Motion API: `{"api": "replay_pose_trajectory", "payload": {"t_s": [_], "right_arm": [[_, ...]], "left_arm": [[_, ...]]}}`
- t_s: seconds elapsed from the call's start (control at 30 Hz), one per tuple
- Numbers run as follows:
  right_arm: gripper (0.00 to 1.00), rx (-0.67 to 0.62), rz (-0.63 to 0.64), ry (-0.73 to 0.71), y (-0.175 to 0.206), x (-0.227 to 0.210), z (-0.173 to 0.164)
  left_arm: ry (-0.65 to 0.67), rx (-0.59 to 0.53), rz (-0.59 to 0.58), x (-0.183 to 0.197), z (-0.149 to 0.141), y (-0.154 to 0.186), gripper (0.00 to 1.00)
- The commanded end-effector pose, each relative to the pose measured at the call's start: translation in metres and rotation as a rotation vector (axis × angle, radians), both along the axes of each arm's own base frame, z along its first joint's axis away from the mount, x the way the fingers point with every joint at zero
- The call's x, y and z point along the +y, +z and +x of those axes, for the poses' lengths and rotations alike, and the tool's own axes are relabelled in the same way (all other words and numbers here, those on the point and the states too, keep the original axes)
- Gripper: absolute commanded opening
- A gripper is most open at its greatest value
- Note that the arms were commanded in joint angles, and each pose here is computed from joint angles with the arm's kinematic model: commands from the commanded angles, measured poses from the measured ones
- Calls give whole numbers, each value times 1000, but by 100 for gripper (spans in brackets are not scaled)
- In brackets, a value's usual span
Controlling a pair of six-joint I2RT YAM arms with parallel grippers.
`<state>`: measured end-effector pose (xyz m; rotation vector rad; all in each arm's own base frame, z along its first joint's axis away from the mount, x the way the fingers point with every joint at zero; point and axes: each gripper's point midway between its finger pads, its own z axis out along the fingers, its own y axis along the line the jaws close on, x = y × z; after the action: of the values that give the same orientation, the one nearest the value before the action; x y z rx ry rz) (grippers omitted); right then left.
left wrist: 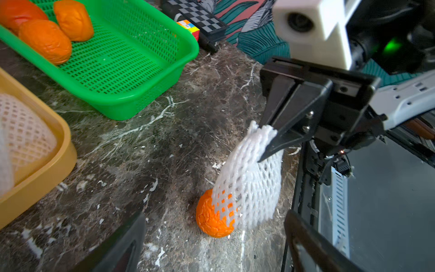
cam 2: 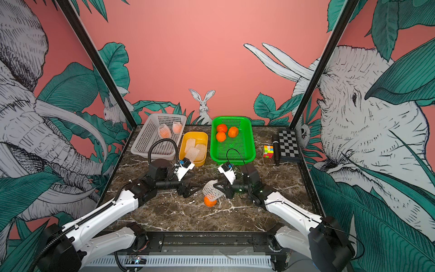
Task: Remove foam nets from oranges
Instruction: Remove the foam net from the orange, then place the foam net into the storage box.
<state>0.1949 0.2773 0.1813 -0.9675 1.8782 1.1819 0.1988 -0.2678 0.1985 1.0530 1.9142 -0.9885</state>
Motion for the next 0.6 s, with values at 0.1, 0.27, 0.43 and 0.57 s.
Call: {"api": "replay_pose_trajectory", "payload": {"t_s": [0.1,0.27,0.43,0.57], "right_arm": [[6,-38,67,58,24,-2,-15],[6,-40,93,69,32,0,-18],[6,-35,102,74,35,0,-19],[6,-42,109,74,39,1,-18]], "left_arm": [[-134,-84,-14,-6,-13,26,94],[-212,-104,-4,-21,-19,30,93],[-292,-135,27,-36,-30,29,93],[-316,-142,45,-41,-32,23,92]]}}
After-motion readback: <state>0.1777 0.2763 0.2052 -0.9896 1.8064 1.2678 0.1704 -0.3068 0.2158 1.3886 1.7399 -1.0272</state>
